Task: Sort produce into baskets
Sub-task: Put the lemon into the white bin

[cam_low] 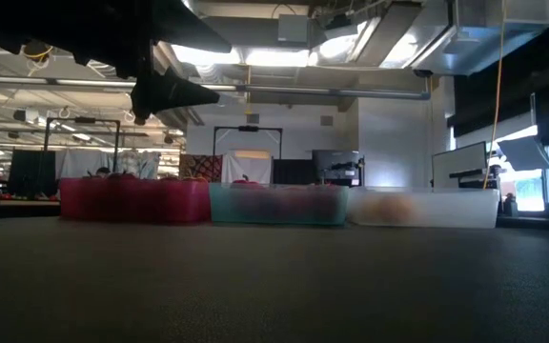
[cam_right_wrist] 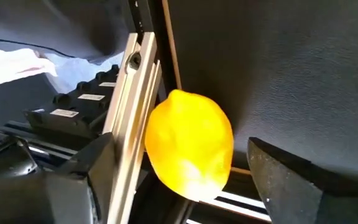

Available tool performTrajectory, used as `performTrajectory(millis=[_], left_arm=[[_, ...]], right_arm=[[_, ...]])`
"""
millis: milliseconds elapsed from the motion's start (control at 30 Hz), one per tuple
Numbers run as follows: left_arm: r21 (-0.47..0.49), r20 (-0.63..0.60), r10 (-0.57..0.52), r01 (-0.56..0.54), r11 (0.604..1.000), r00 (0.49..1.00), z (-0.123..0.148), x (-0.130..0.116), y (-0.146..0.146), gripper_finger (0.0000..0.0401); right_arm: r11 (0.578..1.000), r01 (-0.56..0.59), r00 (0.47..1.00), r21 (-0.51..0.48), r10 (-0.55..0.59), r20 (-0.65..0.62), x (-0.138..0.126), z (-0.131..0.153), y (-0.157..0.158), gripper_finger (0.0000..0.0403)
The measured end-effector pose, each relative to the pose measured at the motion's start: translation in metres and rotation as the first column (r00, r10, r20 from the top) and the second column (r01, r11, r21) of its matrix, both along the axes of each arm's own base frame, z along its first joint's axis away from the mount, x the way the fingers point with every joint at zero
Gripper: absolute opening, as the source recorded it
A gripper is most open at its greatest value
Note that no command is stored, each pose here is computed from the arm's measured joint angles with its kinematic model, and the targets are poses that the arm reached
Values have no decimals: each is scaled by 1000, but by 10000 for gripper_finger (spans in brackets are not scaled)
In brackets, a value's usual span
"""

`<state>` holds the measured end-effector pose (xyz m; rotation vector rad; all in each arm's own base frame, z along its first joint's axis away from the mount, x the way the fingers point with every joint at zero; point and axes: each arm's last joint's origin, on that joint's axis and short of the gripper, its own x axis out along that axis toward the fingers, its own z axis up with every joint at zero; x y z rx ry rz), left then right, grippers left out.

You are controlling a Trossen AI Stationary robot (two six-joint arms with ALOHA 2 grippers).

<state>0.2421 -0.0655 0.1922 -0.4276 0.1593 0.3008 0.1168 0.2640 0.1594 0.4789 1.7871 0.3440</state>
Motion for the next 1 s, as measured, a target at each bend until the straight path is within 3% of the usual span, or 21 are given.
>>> performTrajectory(millis=[700,1000], left_arm=[[-6,2,1,-1,1000,1000,0,0,0,359],[-6,2,8,-8,1000,1000,0,0,2,359]], right_arm=[[994,41,999,-97,-39,24,0,-9,-3,126],[988,43,998,-148,-48,-31,4,-9,-15,67]])
